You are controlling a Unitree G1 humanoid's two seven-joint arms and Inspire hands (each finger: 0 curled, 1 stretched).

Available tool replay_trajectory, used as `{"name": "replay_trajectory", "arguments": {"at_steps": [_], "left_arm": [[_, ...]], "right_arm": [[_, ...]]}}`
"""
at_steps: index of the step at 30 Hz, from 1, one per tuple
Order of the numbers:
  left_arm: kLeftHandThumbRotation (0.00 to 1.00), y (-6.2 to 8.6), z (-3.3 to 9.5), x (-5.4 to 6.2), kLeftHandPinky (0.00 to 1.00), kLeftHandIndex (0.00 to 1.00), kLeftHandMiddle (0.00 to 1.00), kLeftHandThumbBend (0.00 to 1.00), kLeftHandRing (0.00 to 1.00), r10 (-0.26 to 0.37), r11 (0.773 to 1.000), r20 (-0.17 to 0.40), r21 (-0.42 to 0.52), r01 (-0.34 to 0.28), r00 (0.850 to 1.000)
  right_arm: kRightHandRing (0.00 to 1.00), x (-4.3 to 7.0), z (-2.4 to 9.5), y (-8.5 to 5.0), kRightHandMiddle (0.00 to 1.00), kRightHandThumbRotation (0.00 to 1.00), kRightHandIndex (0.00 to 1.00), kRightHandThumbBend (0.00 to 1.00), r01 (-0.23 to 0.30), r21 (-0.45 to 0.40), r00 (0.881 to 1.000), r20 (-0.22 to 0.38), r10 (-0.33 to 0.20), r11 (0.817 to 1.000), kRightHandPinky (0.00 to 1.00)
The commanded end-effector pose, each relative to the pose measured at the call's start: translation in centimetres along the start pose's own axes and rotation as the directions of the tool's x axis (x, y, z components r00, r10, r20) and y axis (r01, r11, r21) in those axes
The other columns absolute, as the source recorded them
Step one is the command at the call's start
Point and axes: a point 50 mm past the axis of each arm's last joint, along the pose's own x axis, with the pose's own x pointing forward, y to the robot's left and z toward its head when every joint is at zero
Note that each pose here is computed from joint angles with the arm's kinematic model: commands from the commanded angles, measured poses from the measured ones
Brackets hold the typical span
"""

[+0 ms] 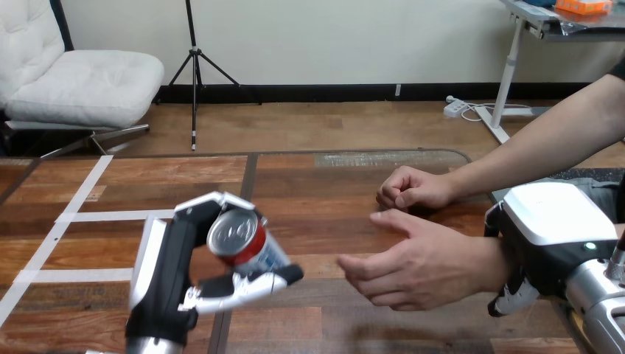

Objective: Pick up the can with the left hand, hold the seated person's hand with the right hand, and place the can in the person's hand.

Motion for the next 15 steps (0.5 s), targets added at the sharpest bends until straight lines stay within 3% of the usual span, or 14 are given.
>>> {"name": "replay_trajectory", "arguments": {"at_steps": [1, 15], "left_arm": [[0.00, -0.1, 2.1, 4.4, 0.33, 0.41, 0.41, 0.80, 0.37, -0.004, 0.999, 0.150, -0.048, 0.011, 0.989], [0.00, -1.4, 3.5, 8.5, 0.34, 0.41, 0.43, 0.80, 0.39, -0.055, 0.993, 0.185, -0.093, 0.074, 0.981]], "right_arm": [[0.20, -0.3, 0.6, -4.9, 0.30, 0.00, 0.51, 0.91, 0.195, -0.001, 0.980, 0.037, -0.194, 0.981, 0.13], [0.25, -1.1, 1.4, -6.2, 0.36, 0.00, 0.51, 0.92, 0.237, -0.011, 0.970, 0.062, -0.236, 0.972, 0.18]]}}
